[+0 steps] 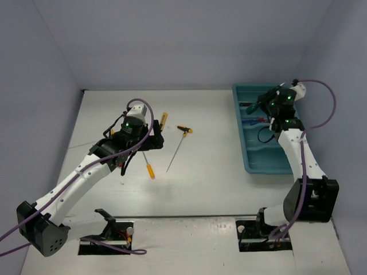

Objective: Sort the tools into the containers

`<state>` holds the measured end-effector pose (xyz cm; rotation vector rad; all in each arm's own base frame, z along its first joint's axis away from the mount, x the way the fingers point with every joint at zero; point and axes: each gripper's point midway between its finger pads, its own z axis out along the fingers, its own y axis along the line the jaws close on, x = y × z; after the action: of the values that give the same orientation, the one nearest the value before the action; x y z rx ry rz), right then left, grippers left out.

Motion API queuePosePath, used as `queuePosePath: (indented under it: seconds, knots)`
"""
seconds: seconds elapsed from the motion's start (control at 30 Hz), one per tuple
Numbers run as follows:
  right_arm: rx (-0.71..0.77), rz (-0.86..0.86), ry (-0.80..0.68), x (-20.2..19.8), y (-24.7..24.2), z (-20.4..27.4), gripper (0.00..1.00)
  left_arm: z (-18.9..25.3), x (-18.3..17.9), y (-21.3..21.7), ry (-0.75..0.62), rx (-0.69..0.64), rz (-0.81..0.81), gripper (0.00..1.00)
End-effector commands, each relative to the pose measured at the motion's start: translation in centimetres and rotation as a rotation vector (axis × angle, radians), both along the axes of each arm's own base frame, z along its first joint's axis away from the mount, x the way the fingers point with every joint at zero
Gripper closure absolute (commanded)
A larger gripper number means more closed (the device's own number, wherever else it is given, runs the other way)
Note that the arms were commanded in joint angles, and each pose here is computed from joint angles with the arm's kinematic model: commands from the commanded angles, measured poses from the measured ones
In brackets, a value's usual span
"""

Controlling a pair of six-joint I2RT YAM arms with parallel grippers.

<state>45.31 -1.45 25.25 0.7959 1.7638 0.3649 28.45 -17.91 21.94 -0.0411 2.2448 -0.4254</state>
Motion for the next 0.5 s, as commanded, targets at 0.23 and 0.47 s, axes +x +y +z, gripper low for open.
queuePosePath:
  seconds: [0.23,0.47]
  knots:
    - [0.123,-0.256,0.076,8.4,-8.7,-6.5,0.98,-9.3,-2.7,4.0,0.281,0.113,0.203,0.16]
    - [0.141,-0.285,0.113,9.5,-9.4,-8.8,0.54,-13.7,-2.5,3.5,0.426,0.183,0.218,0.16]
